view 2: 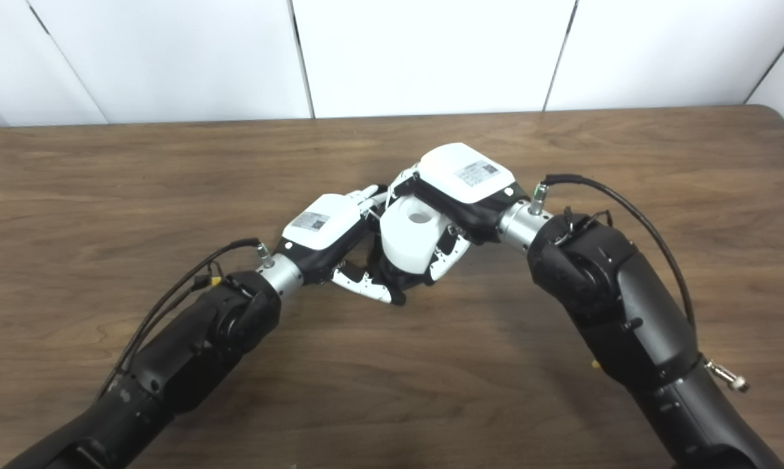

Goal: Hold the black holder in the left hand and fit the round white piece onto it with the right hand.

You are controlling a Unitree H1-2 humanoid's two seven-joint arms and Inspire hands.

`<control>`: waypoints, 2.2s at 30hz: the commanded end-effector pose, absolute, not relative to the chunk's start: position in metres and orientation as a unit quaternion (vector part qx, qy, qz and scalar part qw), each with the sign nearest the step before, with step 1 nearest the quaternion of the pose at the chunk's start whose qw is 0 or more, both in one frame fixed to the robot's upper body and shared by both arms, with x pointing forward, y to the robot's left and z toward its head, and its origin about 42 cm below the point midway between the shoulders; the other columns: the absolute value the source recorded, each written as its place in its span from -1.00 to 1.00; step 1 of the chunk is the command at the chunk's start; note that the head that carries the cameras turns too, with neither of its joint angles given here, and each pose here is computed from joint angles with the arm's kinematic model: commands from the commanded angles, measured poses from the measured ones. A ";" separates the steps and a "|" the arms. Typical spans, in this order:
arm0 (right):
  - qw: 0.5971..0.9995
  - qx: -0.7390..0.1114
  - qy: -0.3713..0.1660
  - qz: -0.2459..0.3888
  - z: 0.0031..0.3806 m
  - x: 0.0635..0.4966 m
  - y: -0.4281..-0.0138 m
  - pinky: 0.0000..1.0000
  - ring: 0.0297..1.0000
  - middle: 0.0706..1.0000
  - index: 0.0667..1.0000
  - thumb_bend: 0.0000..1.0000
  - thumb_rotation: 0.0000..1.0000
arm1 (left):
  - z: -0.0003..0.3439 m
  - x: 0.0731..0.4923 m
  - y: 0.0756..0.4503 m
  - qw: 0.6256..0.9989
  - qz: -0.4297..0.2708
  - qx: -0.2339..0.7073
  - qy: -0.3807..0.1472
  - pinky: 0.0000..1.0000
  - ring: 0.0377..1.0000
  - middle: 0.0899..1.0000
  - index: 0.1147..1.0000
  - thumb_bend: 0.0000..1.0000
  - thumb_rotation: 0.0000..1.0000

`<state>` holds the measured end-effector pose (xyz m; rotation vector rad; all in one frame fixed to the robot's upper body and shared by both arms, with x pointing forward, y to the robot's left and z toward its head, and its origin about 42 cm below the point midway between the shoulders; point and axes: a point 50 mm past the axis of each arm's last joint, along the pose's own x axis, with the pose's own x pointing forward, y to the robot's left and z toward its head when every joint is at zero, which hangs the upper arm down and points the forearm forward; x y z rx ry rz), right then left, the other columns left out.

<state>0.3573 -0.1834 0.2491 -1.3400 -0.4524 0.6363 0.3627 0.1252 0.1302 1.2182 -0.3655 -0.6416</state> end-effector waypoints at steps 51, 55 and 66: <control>0.692 -0.615 -0.195 0.324 0.238 0.351 -0.176 0.32 0.46 0.40 -0.11 0.05 -0.72 | 0.094 0.342 0.142 0.723 -0.348 0.590 -0.095 0.87 0.95 0.87 -0.16 0.05 -0.85; 0.698 -0.617 -0.188 0.310 0.238 0.353 -0.186 0.33 0.46 0.41 -0.11 0.05 -0.72 | 0.095 0.342 0.143 0.724 -0.348 0.587 -0.095 0.90 0.96 0.88 -0.17 0.05 -0.86; 0.708 -0.620 -0.173 0.290 0.232 0.356 -0.201 0.31 0.44 0.41 -0.11 0.05 -0.72 | 0.095 0.340 0.142 0.728 -0.348 0.583 -0.095 0.89 0.96 0.87 -0.17 0.05 -0.85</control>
